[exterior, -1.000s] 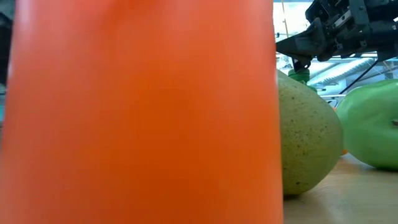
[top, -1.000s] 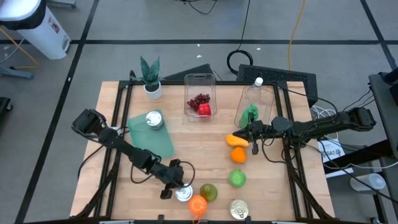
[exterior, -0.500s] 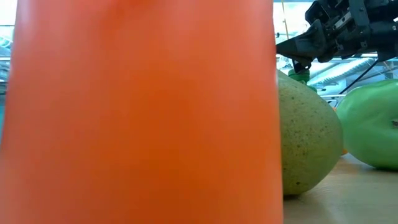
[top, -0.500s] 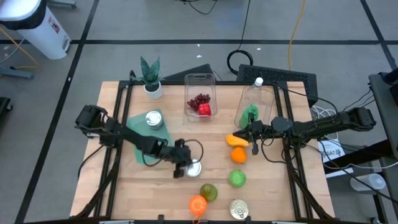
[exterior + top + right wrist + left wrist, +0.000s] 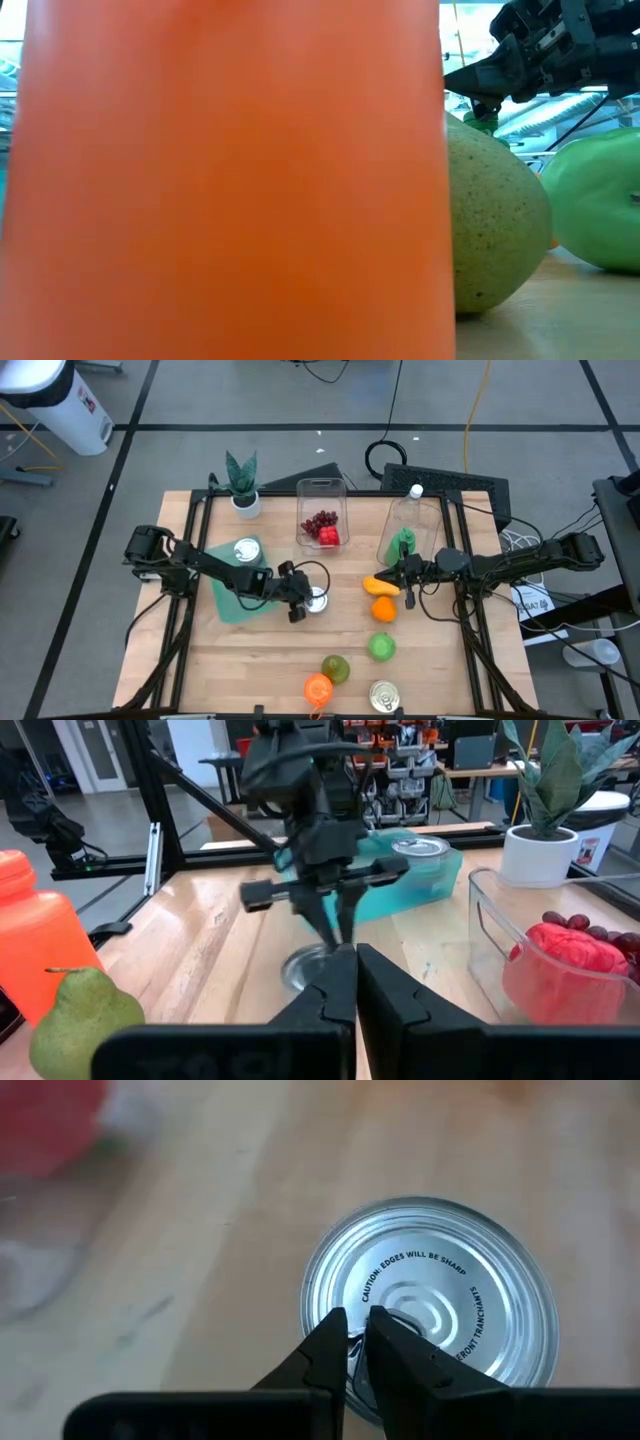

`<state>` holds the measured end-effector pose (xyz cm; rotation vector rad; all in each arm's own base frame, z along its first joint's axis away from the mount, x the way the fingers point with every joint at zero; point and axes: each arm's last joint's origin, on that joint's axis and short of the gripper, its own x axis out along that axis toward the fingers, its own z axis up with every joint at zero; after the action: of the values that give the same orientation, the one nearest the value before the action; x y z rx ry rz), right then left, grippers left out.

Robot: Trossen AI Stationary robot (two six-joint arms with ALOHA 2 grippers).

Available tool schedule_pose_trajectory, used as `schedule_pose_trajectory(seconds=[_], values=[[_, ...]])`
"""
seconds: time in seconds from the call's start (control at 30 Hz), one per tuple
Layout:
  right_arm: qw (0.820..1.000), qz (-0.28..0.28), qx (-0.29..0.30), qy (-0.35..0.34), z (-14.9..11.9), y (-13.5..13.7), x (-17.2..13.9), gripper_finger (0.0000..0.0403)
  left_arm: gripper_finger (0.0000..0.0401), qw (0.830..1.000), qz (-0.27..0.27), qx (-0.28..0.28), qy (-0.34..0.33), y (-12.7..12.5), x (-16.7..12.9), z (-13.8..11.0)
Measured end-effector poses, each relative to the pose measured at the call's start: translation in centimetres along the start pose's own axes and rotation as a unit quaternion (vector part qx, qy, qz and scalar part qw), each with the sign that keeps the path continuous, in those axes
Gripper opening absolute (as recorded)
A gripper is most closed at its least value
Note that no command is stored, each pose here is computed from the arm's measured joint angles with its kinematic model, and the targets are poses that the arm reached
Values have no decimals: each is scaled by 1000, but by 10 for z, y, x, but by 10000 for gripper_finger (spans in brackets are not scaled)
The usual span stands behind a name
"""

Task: Pick & Place Food Item
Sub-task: Move the green tuna can to the middle of the table, then put the orange water bottle into the right transparent bin

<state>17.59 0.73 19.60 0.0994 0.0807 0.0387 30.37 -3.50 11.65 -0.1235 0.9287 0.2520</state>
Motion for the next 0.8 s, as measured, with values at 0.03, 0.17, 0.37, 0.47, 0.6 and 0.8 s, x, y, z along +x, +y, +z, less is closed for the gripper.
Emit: schedule_pose_trajectory(seconds=[0.03,0.17,0.37,0.47,0.6,0.8], values=[[1000,0,0,0,0,0,0,0,51,1000,11,-6,1,2,0,0],[1000,0,0,-1,0,0,0,0,51,999,28,-17,2,7,1,0],[1000,0,0,-1,0,0,0,0,51,999,22,3,-26,7,-6,7],[1000,0,-4,-2,0,0,0,0,51,998,-5,36,-51,3,-25,13],[1000,0,-3,-3,1,0,0,0,51,995,-16,39,-86,1,-62,22],[1000,0,-4,1,0,0,0,0,51,988,15,70,-134,-11,-119,15]])
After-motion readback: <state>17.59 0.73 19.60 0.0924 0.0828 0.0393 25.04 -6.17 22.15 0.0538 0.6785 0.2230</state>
